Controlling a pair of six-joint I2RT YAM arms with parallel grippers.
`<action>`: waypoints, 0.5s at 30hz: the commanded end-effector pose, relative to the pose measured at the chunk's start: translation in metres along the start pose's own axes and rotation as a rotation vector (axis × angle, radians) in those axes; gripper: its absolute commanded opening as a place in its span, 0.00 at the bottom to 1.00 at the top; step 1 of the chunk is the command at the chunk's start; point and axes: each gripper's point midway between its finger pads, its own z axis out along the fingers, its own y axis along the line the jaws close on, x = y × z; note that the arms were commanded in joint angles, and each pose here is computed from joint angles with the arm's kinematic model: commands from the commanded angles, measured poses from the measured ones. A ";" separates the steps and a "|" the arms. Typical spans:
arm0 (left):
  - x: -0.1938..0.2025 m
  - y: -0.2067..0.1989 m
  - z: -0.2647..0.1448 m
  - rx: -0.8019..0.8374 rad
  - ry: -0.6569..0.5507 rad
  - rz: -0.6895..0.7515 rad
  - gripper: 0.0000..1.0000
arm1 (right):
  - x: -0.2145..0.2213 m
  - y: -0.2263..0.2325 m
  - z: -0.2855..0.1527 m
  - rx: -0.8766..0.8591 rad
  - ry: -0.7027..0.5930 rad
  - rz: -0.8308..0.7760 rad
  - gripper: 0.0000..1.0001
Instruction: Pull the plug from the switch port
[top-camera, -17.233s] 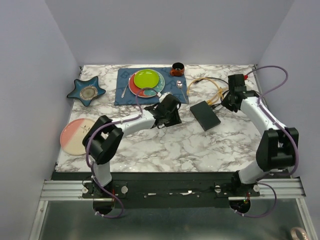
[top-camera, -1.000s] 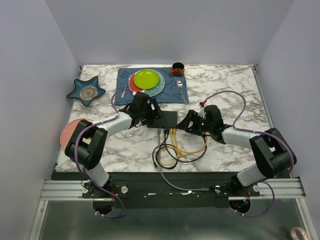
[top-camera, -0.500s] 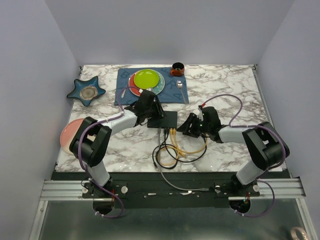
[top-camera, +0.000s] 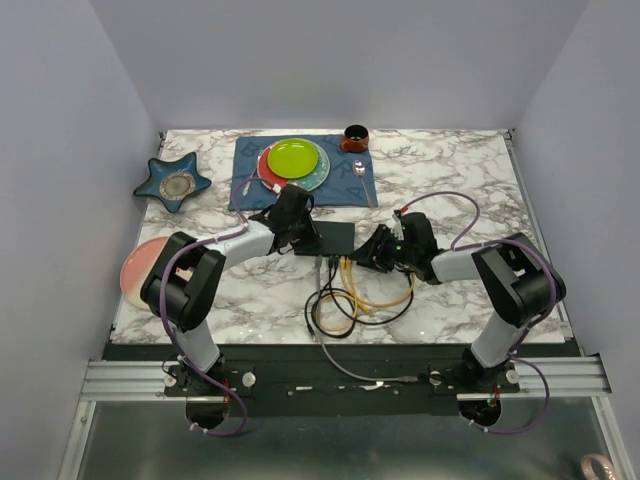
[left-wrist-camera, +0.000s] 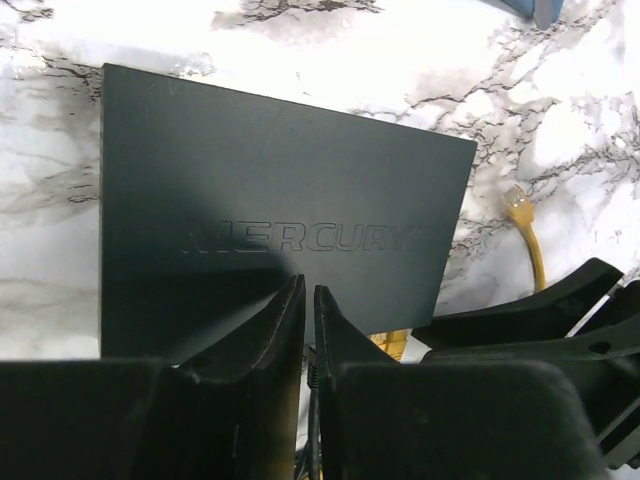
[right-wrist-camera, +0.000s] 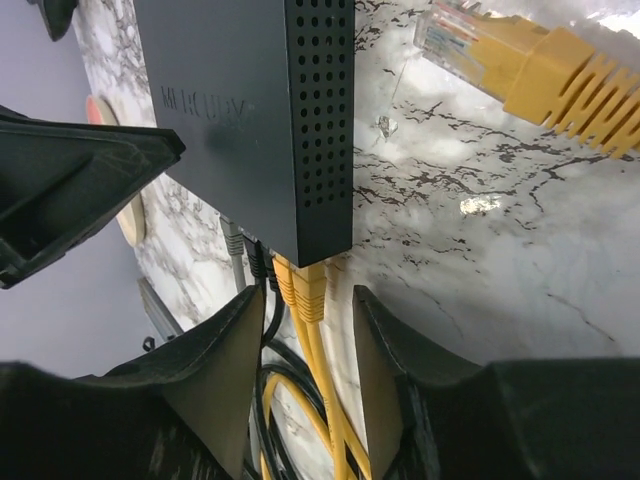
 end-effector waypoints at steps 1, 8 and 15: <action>0.013 0.022 0.007 -0.076 0.022 -0.014 0.19 | -0.002 0.011 0.006 -0.059 0.013 0.008 0.47; 0.013 0.024 0.008 -0.078 0.021 -0.018 0.16 | -0.002 0.008 0.009 -0.045 0.017 0.012 0.46; 0.016 0.026 0.007 -0.079 0.025 -0.020 0.12 | -0.004 0.008 0.014 -0.054 0.015 0.047 0.42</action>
